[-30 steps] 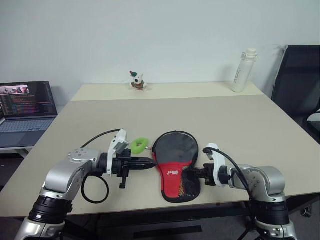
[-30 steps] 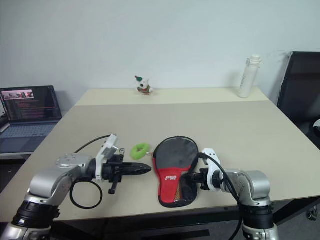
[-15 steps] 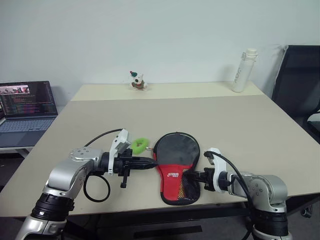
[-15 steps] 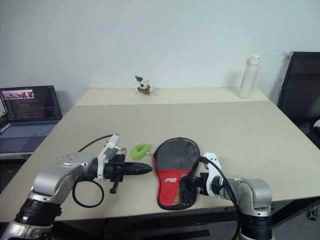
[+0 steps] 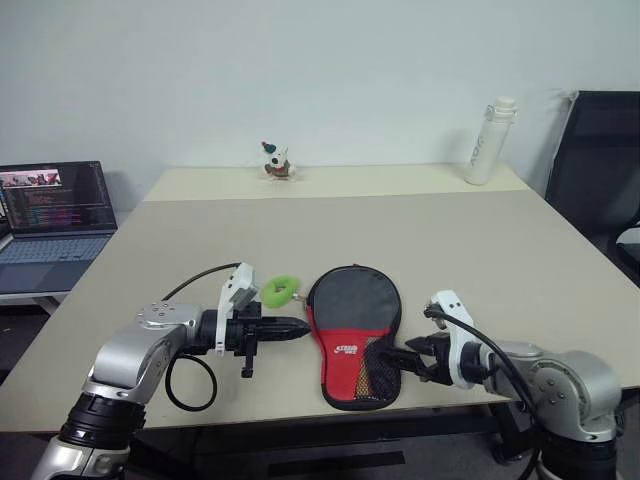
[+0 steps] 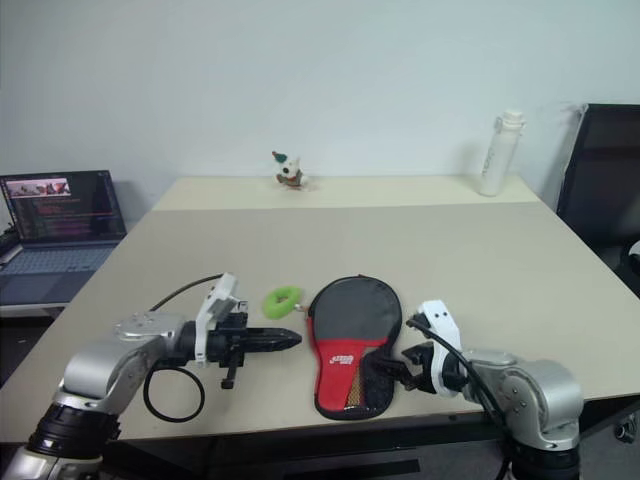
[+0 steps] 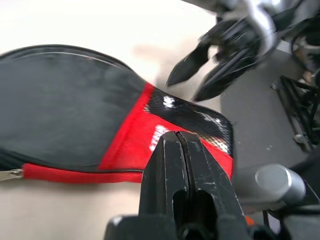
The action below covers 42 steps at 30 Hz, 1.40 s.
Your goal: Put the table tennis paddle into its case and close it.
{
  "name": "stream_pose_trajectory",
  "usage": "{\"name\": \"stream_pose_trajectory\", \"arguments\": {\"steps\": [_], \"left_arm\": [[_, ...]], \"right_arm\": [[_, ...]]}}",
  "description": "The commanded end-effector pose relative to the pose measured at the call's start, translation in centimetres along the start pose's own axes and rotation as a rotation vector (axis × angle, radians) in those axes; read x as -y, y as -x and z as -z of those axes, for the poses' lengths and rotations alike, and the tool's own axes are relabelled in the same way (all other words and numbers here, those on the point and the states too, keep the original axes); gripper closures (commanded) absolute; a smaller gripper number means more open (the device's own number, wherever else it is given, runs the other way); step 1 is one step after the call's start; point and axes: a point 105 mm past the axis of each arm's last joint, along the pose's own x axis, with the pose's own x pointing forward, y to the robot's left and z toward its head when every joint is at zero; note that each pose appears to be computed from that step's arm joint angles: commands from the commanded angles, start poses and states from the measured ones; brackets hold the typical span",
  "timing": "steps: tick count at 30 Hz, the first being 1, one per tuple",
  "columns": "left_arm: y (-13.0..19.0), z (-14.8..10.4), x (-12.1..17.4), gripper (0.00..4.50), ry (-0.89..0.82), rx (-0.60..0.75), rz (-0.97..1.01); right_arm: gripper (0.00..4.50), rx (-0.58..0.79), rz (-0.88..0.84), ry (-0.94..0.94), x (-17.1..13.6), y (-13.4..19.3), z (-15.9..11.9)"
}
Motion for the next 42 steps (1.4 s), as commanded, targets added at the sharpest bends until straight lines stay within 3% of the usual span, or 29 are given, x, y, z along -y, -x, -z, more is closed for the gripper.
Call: {"name": "stream_pose_trajectory", "arguments": {"steps": [1,5,10,16,17,30,33,42], "left_arm": [[0.5,-1.0,-1.4,4.5,-0.006,0.043,-0.086],[0.3,-0.5,-3.4,3.97,-0.028,0.031,-0.204],[0.4,0.5,-5.7,2.33,-0.067,-0.018,-0.361],[0.8,1.0,-9.0,0.22,-0.047,-0.04,-0.561],[0.7,1.1,-9.5,0.03,-0.033,-0.041,-0.583],[-2.2,4.0,-10.8,0.03,0.134,-0.106,-0.549],[-2.7,4.1,-10.5,0.62,0.133,-0.109,-0.526],[-3.0,4.2,-10.1,3.87,0.138,-0.107,-0.509]], "right_arm": [[0.04,0.161,-0.121,0.141,-2.4,-0.5,-4.0],[0.0,0.196,-0.101,0.209,-2.4,-3.5,-5.3],[0.0,0.14,-0.086,0.246,-1.9,-6.7,-3.2],[0.0,0.106,-0.079,0.288,-1.6,-7.5,-2.0],[0.0,0.099,-0.074,0.293,-1.5,-7.6,-1.8],[0.0,0.101,0.012,0.316,-0.4,-7.8,-1.7],[0.0,0.122,0.038,0.331,0.0,-7.7,-2.1],[0.0,0.138,0.058,0.354,0.0,-9.1,-2.3]]}}
